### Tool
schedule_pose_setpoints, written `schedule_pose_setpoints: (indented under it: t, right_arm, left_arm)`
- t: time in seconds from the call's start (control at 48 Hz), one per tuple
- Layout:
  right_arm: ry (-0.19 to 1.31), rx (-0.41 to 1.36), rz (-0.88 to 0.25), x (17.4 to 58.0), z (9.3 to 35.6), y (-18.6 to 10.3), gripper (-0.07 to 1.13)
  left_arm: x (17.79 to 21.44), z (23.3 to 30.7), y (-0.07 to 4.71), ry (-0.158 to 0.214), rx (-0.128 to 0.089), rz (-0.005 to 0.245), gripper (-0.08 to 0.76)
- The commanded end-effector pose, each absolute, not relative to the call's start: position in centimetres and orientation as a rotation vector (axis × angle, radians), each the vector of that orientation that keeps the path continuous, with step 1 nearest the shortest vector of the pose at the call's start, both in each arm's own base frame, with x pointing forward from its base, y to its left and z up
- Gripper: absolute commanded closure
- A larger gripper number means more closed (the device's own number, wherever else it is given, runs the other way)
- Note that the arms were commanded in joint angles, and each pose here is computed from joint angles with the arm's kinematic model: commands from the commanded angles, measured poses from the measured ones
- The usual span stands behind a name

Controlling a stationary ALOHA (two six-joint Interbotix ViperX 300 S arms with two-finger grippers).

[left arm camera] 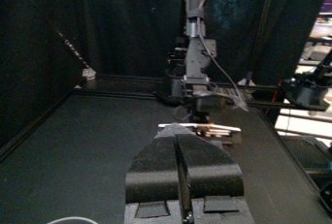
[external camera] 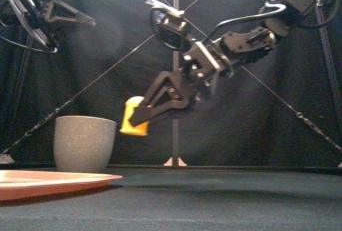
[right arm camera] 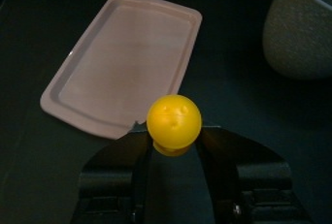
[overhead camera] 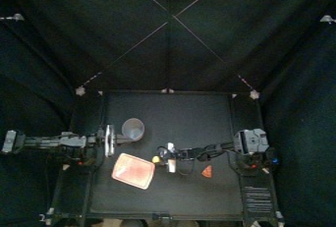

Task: Pick the yellow can then place it on the pink plate
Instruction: Place yellow can on the pink plate

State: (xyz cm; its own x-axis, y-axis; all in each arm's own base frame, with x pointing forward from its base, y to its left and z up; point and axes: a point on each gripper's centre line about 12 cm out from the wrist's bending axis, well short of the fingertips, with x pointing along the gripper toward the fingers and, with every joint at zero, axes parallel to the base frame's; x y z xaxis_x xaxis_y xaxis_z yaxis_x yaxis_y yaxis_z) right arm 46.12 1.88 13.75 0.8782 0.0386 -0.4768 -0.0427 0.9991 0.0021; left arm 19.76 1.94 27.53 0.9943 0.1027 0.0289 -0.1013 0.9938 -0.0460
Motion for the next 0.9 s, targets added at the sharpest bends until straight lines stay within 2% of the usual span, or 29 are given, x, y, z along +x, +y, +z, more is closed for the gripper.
schedule_pose_setpoints:
  t: [0.021, 0.146, 0.354, 0.438, 0.625, 0.792, 0.896]
  right_arm:
    - [0.445, -0.017, 0.054, 49.0, 15.0, 2.5, 0.49]
    - [0.464, -0.024, 0.068, 51.9, 14.1, 3.3, 0.49]
    - [0.502, -0.037, 0.089, 55.3, 13.4, 4.7, 0.49]
    - [0.499, -0.036, 0.097, 56.2, 13.4, 5.3, 0.49]
    - [0.484, -0.03, 0.115, 57.5, 13.1, 6.7, 0.49]
    - [0.495, -0.009, 0.117, 57.9, 12.2, 7.3, 0.48]
    - [0.5, 0.003, 0.113, 57.9, 11.9, 7.3, 0.48]
  left_arm:
    - [19.86, 28.13, 2.32, -0.053, -0.064, 0.123, 0.672]
    - [19.82, 28.07, 2.56, -0.052, -0.068, 0.136, 0.672]
    - [19.82, 28.0, 2.55, -0.045, -0.065, 0.135, 0.672]
    - [19.79, 27.76, 2.53, -0.036, -0.064, 0.135, 0.672]
    - [19.66, 27.07, 2.52, -0.019, -0.067, 0.136, 0.672]
    - [19.69, 27.19, 2.52, -0.022, -0.065, 0.135, 0.672]
    - [19.72, 27.32, 2.49, -0.025, -0.055, 0.132, 0.672]
